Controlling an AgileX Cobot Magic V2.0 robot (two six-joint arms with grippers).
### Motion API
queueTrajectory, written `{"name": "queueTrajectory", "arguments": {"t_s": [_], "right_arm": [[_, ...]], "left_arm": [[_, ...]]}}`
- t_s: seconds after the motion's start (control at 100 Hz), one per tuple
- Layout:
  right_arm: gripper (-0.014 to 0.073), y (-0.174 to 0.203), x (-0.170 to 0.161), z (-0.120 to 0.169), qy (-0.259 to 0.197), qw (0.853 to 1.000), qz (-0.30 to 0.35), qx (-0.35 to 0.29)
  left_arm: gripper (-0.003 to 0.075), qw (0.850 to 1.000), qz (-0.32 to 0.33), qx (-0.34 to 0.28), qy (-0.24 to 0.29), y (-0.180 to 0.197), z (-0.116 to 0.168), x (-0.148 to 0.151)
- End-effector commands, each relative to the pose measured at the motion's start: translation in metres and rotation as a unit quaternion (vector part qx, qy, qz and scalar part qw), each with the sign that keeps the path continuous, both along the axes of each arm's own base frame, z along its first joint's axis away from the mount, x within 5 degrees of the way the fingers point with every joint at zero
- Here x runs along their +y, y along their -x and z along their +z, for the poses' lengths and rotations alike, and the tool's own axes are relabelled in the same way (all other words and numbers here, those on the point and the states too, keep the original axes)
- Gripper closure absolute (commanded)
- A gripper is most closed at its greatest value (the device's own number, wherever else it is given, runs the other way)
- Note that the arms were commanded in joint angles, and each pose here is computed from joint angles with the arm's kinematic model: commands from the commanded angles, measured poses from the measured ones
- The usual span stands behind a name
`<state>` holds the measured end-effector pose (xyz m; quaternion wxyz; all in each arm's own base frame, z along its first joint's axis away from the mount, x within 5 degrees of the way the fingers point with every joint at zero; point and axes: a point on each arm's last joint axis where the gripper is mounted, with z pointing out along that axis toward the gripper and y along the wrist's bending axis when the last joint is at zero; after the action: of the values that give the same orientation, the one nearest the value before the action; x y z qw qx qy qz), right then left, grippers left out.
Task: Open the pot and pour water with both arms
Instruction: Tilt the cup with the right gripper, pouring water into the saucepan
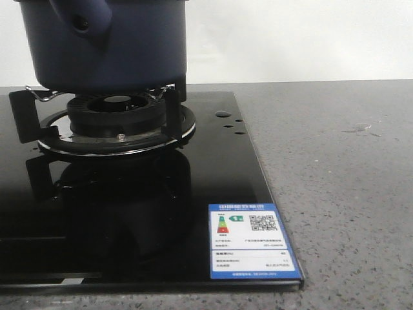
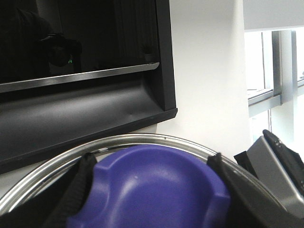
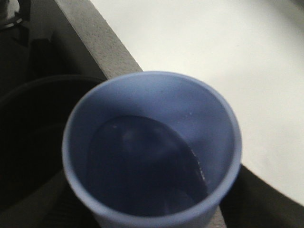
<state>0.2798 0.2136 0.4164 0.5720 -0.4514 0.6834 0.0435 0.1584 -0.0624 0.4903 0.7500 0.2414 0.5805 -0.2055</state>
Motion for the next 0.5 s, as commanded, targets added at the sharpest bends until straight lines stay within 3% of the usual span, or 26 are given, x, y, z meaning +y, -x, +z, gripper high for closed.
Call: {"name": "queueTrajectory", "arguments": {"t_s": [0.0, 0.23, 0.49], "right_arm": [[0.0297, 0.007, -0.008, 0.037, -0.021, 0.995, -0.002, -0.101], [0.0297, 0.002, -0.007, 0.031, 0.064, 0.988, -0.002, -0.141], [0.0297, -0.002, 0.001, 0.027, 0.088, 0.981, 0.007, -0.175]], "left_arm": [[0.047, 0.999, -0.006, -0.014, 0.046, 0.01, 0.015, 0.001], [0.047, 0.999, -0.006, -0.013, 0.047, 0.01, 0.015, 0.001], [0.047, 0.999, -0.007, -0.013, 0.048, 0.01, 0.015, 0.001]]}}
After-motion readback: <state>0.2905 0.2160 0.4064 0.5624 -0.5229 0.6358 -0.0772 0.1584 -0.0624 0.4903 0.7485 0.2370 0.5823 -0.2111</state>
